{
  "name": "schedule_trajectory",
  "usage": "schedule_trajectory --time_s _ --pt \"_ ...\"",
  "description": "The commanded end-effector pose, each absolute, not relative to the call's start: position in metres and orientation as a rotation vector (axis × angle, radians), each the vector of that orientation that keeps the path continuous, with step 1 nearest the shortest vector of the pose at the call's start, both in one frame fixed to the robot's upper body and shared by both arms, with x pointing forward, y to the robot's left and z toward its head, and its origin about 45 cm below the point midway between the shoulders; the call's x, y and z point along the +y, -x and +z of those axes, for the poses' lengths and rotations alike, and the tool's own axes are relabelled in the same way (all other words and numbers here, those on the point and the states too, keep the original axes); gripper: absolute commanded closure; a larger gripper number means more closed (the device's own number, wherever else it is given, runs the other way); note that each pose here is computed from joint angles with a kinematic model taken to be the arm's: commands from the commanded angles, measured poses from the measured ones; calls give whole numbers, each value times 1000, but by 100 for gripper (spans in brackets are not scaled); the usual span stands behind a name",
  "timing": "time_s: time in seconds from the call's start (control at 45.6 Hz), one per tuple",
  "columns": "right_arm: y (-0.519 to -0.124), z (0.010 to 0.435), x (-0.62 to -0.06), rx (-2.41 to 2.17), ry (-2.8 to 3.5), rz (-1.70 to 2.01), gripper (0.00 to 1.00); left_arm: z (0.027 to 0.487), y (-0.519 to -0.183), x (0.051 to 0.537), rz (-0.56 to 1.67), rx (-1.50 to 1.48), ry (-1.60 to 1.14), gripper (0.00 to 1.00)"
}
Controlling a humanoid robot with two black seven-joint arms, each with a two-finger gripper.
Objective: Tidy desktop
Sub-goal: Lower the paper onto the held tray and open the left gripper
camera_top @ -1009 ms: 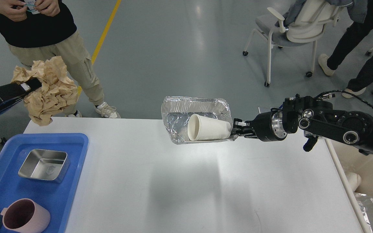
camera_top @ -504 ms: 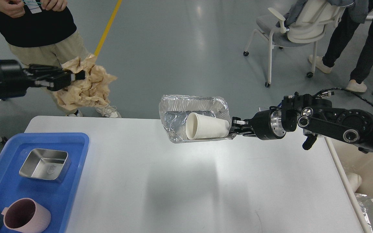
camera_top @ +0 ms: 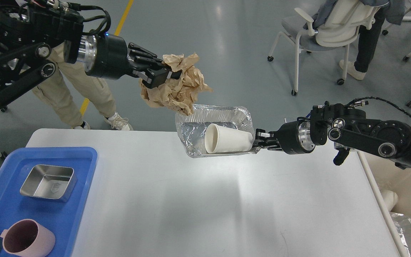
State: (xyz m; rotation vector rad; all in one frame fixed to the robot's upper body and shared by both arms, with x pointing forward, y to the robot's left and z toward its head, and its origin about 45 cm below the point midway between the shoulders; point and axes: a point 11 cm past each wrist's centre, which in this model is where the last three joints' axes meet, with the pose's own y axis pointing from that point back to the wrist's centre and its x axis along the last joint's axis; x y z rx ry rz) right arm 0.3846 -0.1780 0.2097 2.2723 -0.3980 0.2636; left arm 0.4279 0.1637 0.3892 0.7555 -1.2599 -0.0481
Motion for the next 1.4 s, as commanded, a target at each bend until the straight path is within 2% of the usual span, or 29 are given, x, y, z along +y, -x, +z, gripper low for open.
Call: schedule_trajectory --time_s 0.0,0.417,0.526,0.636,0.724,0.768,0.811,0.833,0.855,1.382 --pt "-383 210 -178 -395 -2275 264 100 372 -434 156 -80 -1252 -792 92" --pt "-381 217 -180 -397 -2286 270 100 352 -440 112 -116 -1236 -754 90" --pt "-381 218 -180 -399 -2289 273 100 351 -439 108 -120 -1235 -748 87" --pt "-381 219 -181 -399 -2289 273 100 350 -439 102 -115 -1227 -734 69" --pt "-381 219 -181 -402 -2290 272 100 352 -440 100 -100 -1229 -732 51" --pt "-381 219 -181 -402 -2290 274 100 353 -441 101 -88 -1221 -726 35" --pt "-382 220 -180 -405 -2293 274 100 355 -441 101 -75 -1208 -712 14" --pt "-382 220 -180 -405 -2293 274 100 355 -440 101 -67 -1194 -700 8" --pt "-382 220 -180 -404 -2293 276 100 355 -440 100 -61 -1181 -689 6" --pt "-384 222 -189 -428 -2285 270 100 367 -440 100 4 -1119 -608 3"
